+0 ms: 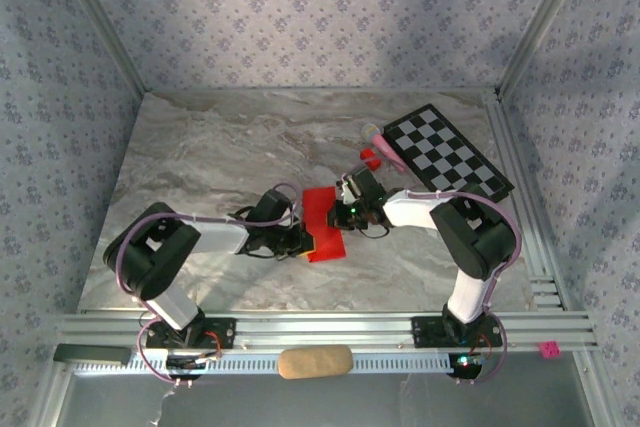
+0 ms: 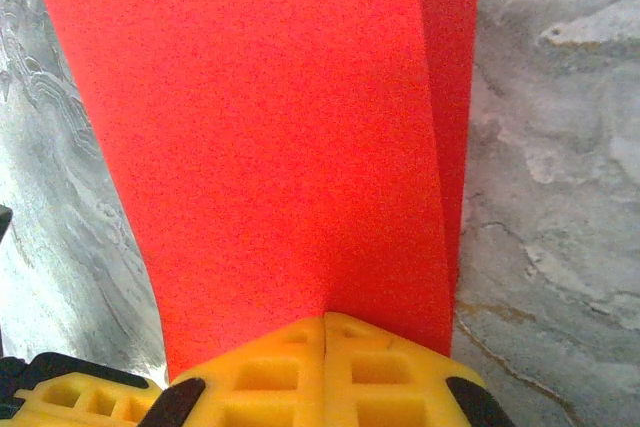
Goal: Fold a paper plane with a square sheet of paper (pick it up from the middle)
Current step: First fold the square sheet of paper in half at the center of the table.
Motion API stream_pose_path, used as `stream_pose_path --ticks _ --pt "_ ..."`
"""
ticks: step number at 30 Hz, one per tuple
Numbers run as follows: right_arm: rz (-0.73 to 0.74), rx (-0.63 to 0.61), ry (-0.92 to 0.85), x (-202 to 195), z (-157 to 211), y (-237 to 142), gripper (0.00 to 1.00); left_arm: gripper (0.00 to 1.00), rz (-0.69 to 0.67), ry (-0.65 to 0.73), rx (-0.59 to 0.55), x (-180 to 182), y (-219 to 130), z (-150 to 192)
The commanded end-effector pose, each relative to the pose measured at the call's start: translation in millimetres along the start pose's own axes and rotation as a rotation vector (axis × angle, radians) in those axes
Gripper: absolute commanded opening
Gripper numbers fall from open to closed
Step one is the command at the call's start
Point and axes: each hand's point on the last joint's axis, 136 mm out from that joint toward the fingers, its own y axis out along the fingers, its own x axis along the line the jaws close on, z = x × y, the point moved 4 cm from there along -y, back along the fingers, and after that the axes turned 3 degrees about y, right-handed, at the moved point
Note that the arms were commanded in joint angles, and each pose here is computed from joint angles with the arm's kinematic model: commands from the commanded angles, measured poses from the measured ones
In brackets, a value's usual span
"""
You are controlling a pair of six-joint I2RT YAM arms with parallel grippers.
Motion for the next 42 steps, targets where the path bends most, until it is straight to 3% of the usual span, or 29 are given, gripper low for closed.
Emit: stream_pose_path --ticks 1,8,17,28,35,42 --pt "0.203 0.111 0.081 -48 36 3 0.0 0.0 -0.12 -0.023 0.072 33 -2 30" --pt "0.204 0.111 0.083 -49 37 2 0.0 0.0 0.062 0.054 0.028 -15 -20 29" --pt "0.201 0.108 0.081 -48 36 2 0.0 0.0 0.065 0.09 -0.1 -45 -41 0" --pt "0.198 0.108 0.078 -48 38 3 0.0 0.0 0.033 0.03 -0.034 -22 -9 4" --pt "0.2 0.111 0.076 -49 38 3 0.0 0.0 -0.027 0.037 0.097 16 2 40" --pt "0.208 0.109 0.081 -51 40 2 0.0 0.0 -0.087 0.061 0.122 29 -4 53"
